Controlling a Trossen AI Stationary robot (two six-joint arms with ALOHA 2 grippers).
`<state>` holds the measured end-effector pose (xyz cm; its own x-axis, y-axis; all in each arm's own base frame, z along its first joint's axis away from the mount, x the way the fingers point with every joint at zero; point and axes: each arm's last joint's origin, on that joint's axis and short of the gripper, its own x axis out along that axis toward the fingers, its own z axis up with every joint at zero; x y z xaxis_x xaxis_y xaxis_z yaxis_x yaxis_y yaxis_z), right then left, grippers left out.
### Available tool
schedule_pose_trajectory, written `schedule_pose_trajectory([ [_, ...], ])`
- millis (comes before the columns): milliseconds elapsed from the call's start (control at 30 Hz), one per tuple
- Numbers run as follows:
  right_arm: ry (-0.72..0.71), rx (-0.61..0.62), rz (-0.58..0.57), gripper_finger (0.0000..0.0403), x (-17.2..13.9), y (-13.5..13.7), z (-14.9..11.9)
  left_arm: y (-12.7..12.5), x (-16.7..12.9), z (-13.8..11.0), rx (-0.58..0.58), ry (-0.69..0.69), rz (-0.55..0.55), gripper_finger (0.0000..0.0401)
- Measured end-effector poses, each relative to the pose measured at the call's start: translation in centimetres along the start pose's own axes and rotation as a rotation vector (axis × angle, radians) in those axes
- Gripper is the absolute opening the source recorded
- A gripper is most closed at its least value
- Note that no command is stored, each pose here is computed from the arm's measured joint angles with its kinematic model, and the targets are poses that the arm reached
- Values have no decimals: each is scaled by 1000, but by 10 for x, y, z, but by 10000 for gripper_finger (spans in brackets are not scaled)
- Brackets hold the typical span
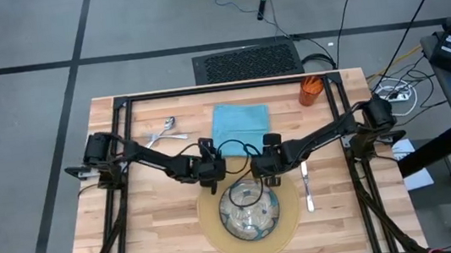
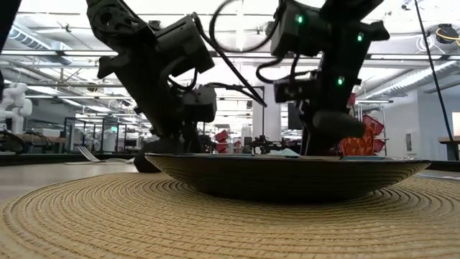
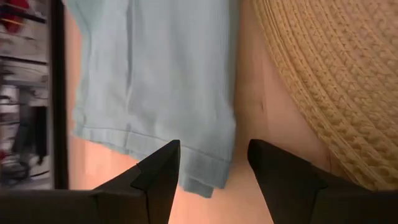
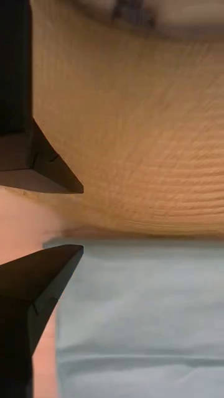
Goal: Set table place
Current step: Fold the blue napkin
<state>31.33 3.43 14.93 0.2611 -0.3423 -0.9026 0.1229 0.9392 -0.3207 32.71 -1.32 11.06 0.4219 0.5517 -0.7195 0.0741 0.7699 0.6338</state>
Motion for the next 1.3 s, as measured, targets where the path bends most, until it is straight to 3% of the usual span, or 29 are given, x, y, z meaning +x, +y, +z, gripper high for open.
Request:
schedule_pose_trajectory([
  [267, 30, -53, -175, 137, 13, 3, -4, -1, 5, 4, -7, -29, 48, 189],
  [767, 17, -38, -168, 137, 17, -4, 0, 18, 18, 3, -80, -50, -32, 184],
  [967, 12, -22, -159, 119, 19, -7, 2, 19, 19, 3, -85, -58, -65, 122],
  [1167, 42, -29, -125, 23, 29, -9, 1, 18, 20, 2, -60, -68, -107, 15],
  [1300, 44, -39, -123, 3, 30, -9, 1, 18, 20, 2, -47, -57, -108, 2],
])
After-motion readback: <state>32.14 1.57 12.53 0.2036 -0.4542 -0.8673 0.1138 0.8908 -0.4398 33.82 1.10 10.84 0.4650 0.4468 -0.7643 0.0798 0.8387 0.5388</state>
